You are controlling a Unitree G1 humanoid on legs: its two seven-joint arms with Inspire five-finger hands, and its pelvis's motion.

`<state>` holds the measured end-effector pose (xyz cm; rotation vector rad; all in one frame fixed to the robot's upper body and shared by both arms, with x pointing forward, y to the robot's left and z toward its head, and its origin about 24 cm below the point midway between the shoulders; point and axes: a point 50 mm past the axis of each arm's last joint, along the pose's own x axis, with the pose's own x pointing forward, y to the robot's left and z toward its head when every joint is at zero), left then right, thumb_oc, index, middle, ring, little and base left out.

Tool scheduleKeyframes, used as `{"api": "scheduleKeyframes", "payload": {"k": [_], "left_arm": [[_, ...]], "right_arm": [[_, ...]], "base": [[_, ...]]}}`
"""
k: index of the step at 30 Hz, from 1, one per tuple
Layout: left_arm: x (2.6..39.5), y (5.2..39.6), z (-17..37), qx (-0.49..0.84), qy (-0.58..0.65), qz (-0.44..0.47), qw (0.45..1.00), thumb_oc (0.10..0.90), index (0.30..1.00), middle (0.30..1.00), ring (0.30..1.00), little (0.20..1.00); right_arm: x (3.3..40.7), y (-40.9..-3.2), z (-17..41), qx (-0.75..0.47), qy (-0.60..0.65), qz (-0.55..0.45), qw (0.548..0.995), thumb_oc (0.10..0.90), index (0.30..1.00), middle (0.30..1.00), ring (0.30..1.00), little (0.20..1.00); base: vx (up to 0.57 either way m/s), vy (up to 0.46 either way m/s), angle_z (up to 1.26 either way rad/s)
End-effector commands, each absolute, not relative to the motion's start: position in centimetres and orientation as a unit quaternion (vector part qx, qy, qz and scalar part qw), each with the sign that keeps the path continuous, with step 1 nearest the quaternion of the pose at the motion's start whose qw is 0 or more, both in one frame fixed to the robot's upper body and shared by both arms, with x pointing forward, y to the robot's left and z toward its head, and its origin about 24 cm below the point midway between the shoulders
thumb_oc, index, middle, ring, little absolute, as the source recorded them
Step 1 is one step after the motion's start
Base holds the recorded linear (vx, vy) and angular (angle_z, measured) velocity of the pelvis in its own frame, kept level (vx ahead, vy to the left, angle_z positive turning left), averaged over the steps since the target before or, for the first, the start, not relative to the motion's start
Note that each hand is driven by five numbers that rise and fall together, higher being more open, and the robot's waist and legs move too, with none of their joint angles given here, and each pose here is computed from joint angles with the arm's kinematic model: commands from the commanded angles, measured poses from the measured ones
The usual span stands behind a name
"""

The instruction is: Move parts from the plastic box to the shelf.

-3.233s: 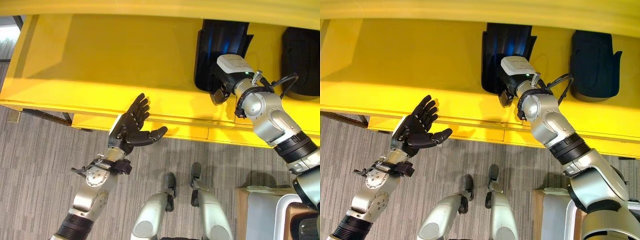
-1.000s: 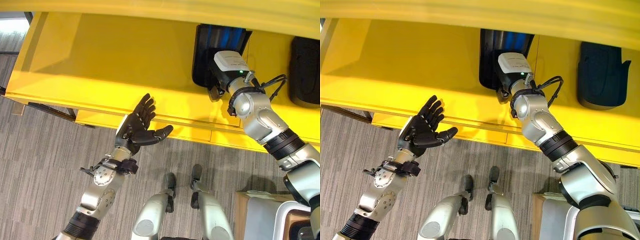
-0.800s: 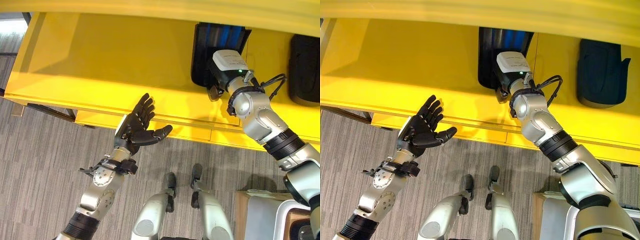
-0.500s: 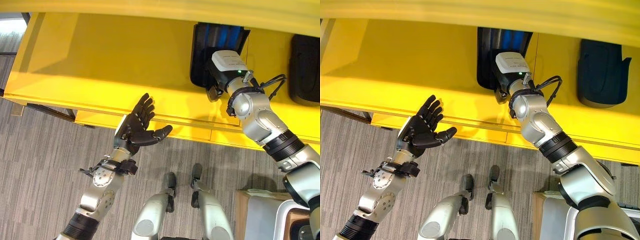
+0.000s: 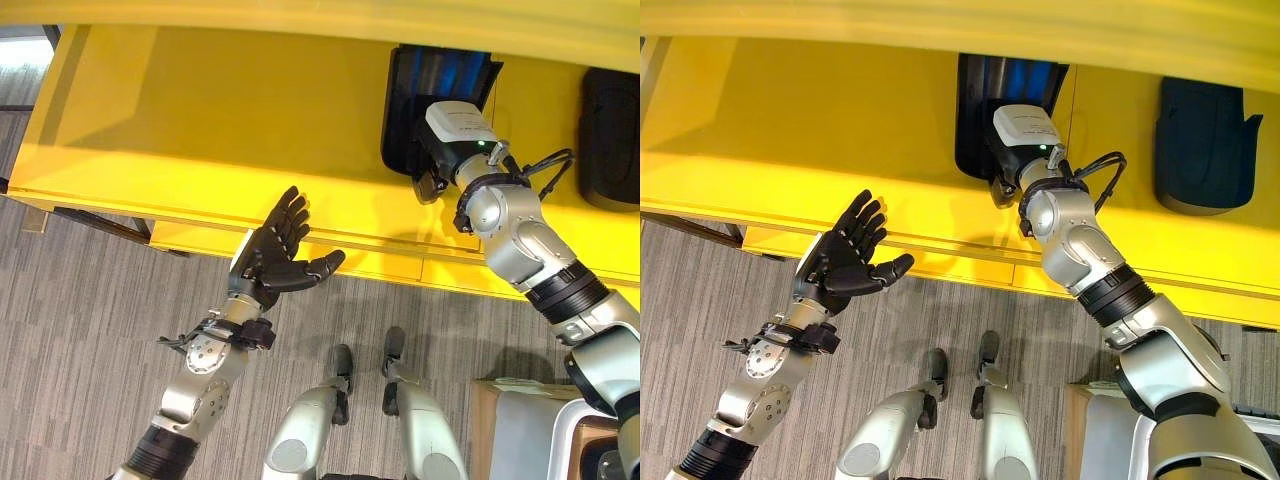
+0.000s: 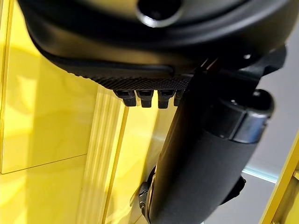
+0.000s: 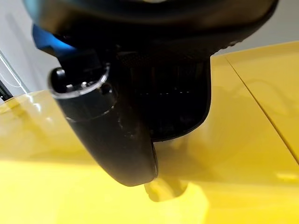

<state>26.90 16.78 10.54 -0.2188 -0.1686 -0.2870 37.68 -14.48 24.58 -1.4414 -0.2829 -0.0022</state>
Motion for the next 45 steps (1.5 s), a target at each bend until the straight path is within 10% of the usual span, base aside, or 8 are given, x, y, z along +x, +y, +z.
{"api": "scheduleKeyframes", "payload": {"k": [1, 11, 12, 13, 14, 15, 45], "left_arm": [[25.8, 13.4, 10.3, -0.146, -0.063, -0.213, 0.964, 0.900, 1.000, 1.000, 1.000, 1.000], [25.8, 13.5, 10.4, -0.147, -0.064, -0.211, 0.964, 0.900, 1.000, 1.000, 1.000, 1.000], [25.8, 13.5, 10.4, -0.147, -0.064, -0.210, 0.965, 0.900, 1.000, 1.000, 1.000, 1.000], [25.8, 13.5, 10.3, -0.147, -0.064, -0.209, 0.965, 0.900, 1.000, 1.000, 1.000, 1.000], [25.9, 13.5, 10.4, -0.147, -0.064, -0.210, 0.964, 0.900, 1.000, 1.000, 1.000, 1.000], [25.9, 13.5, 10.4, -0.148, -0.064, -0.210, 0.964, 0.900, 1.000, 1.000, 1.000, 1.000], [25.9, 13.4, 10.4, -0.149, -0.064, -0.210, 0.964, 0.900, 1.000, 1.000, 1.000, 1.000]], "right_arm": [[35.0, -11.6, 30.8, -0.660, -0.281, -0.037, 0.696, 0.400, 0.300, 0.300, 0.300, 0.300], [34.7, -11.4, 30.3, -0.659, -0.278, -0.026, 0.699, 0.400, 0.300, 0.300, 0.300, 0.300], [34.7, -11.4, 30.2, -0.659, -0.279, -0.025, 0.698, 0.443, 0.360, 0.360, 0.360, 0.360], [34.7, -11.4, 30.2, -0.661, -0.278, -0.026, 0.697, 0.575, 0.544, 0.544, 0.544, 0.544], [34.7, -11.3, 30.1, -0.663, -0.280, -0.026, 0.694, 0.839, 0.915, 0.915, 0.915, 0.915], [34.7, -11.3, 30.1, -0.664, -0.279, -0.025, 0.693, 0.900, 1.000, 1.000, 1.000, 1.000], [35.1, -11.9, 29.0, -0.672, -0.251, -0.034, 0.696, 0.900, 1.000, 1.000, 1.000, 1.000]], "base": [[0.00, 0.000, 0.00], [0.00, 0.000, 0.00], [0.00, 0.000, 0.00], [0.00, 0.000, 0.00], [0.00, 0.000, 0.00], [0.00, 0.000, 0.00], [0.00, 0.000, 0.00]]}}
